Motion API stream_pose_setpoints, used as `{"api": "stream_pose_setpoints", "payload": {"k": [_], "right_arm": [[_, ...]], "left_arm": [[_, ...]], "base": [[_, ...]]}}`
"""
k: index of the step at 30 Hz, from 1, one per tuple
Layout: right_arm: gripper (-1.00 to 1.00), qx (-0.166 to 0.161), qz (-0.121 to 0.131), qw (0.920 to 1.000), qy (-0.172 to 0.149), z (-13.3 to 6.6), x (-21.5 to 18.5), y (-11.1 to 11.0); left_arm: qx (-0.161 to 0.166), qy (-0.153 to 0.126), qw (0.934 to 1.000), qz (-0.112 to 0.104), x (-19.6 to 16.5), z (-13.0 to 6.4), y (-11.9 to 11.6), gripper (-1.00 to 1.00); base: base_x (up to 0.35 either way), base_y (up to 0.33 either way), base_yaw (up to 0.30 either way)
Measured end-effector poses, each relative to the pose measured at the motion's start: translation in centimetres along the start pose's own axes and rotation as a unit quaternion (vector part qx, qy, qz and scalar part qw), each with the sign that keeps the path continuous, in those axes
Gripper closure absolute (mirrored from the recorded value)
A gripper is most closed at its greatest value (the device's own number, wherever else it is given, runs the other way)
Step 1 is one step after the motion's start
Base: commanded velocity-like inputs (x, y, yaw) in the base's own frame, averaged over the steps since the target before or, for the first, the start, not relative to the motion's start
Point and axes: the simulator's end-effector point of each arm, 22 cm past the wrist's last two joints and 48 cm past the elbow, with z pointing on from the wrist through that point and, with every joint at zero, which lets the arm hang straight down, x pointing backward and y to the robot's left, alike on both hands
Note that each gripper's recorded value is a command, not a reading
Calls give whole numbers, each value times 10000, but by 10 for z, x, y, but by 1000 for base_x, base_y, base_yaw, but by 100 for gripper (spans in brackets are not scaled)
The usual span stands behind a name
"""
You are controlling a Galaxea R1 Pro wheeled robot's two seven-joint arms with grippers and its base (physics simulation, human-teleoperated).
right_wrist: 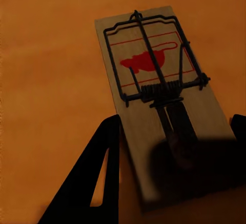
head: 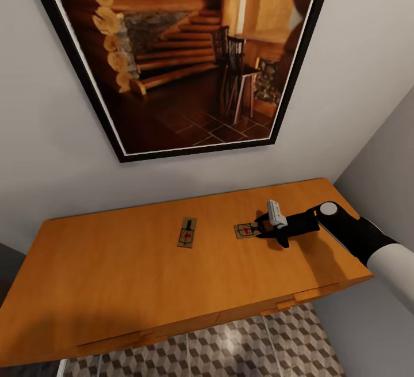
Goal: Take the four mousetraps from the cabinet in the bathroom and place them on the bathroom floor. Make sure all four end up on the same floor surface, and ensure that at least two of them are either under or directly next to the same bathroom sink.
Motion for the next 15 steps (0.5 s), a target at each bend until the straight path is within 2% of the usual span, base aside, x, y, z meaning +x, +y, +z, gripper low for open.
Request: {"api": "stream_pose_setpoints", "payload": {"k": [8,15], "right_arm": [[100,25,226,9997,43,-2,-1,-2],[100,-29,590,9982,125,-8,-3,-2]], "left_arm": [[-1,2,10000,0,0,0,0,-100],[0,4,10000,0,0,0,0,-100]], "base": [[0,0,0],[0,0,0]]}}
